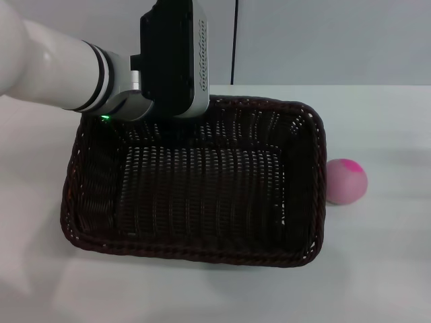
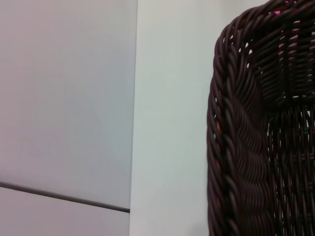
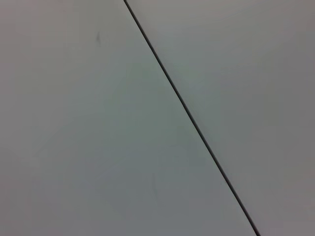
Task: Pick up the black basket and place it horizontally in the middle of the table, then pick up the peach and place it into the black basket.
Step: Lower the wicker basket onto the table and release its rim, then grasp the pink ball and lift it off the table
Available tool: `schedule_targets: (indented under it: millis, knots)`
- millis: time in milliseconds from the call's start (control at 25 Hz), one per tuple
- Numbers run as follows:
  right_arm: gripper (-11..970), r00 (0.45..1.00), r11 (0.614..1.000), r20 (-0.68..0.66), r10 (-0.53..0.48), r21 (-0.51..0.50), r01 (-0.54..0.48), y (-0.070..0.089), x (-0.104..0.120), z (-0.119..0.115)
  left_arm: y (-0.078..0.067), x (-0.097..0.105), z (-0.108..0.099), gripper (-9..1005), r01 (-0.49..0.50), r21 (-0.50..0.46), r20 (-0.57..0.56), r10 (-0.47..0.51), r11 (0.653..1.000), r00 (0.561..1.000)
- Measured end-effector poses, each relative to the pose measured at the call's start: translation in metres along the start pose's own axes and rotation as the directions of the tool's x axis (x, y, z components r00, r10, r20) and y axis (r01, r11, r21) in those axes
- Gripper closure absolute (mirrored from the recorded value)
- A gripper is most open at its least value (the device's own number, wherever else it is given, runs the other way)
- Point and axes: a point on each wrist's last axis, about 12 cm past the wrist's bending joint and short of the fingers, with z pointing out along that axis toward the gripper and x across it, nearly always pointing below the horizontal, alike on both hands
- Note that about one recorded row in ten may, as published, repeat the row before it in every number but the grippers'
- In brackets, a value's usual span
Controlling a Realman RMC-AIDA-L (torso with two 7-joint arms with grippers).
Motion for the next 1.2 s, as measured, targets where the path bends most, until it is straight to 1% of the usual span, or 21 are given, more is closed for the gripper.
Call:
schedule_targets:
  millis: [200,320,480,560,720,760,880,920,1000,1040,1080,1120,1200]
  knots:
    - [228,1.0,1.0,0.001,0.0,0.0,0.0,0.0,0.0,0.0,0.0,0.0,0.0,624,-0.002,0.003,-0.001,0.002,1.0,1.0]
    - [230,1.0,1.0,0.002,0.0,-0.001,0.0,0.0,0.0,0.001,-0.002,0.0,0.001,537,-0.01,0.008,-0.007,0.01,1.0,1.0]
    - [232,1.0,1.0,0.0,-0.001,-0.004,0.001,0.0,0.0,0.001,-0.001,0.001,-0.002,420,-0.006,-0.006,-0.005,0.006,1.0,1.0]
    - [232,1.0,1.0,0.0,-0.001,-0.004,0.001,0.0,0.0,0.001,-0.001,0.002,-0.003,394,-0.004,-0.012,-0.006,0.004,1.0,1.0]
    - [234,1.0,1.0,0.004,0.0,-0.003,0.0,0.0,-0.001,0.0,0.002,0.003,-0.009,342,0.005,-0.056,0.006,-0.005,0.998,1.0]
    - [235,1.0,1.0,0.005,0.005,-0.002,-0.005,0.0,-0.001,-0.001,0.003,0.003,-0.011,343,0.008,-0.07,0.01,-0.008,0.998,1.0]
    - [236,1.0,1.0,0.006,0.017,-0.009,-0.017,-0.001,-0.003,-0.003,0.009,0.008,-0.02,344,0.053,-0.135,0.042,-0.048,0.989,0.998]
    - [237,1.0,1.0,0.004,0.017,-0.014,-0.017,-0.002,-0.004,-0.003,0.01,0.01,-0.024,345,0.083,-0.154,0.069,-0.074,0.985,0.995]
    - [238,1.0,0.998,-0.011,-0.008,-0.058,0.007,-0.002,-0.008,-0.002,0.014,0.019,-0.033,346,0.174,-0.195,0.137,-0.149,0.965,0.979]
    - [238,0.999,0.996,-0.025,-0.026,-0.091,0.024,-0.002,-0.01,-0.002,0.017,0.024,-0.037,347,0.229,-0.211,0.182,-0.192,0.95,0.964]
    - [238,0.998,0.989,-0.047,-0.043,-0.142,0.036,-0.002,-0.015,-0.001,0.019,0.033,-0.044,347,0.31,-0.231,0.248,-0.252,0.922,0.935]
    - [239,0.996,0.98,-0.07,-0.06,-0.192,0.045,-0.003,-0.02,0.001,0.019,0.041,-0.049,348,0.367,-0.24,0.295,-0.293,0.899,0.909]
    - [240,0.989,0.959,-0.132,-0.07,-0.28,0.031,-0.004,-0.031,0.006,0.016,0.06,-0.057,349,0.496,-0.237,0.418,-0.374,0.835,0.828]
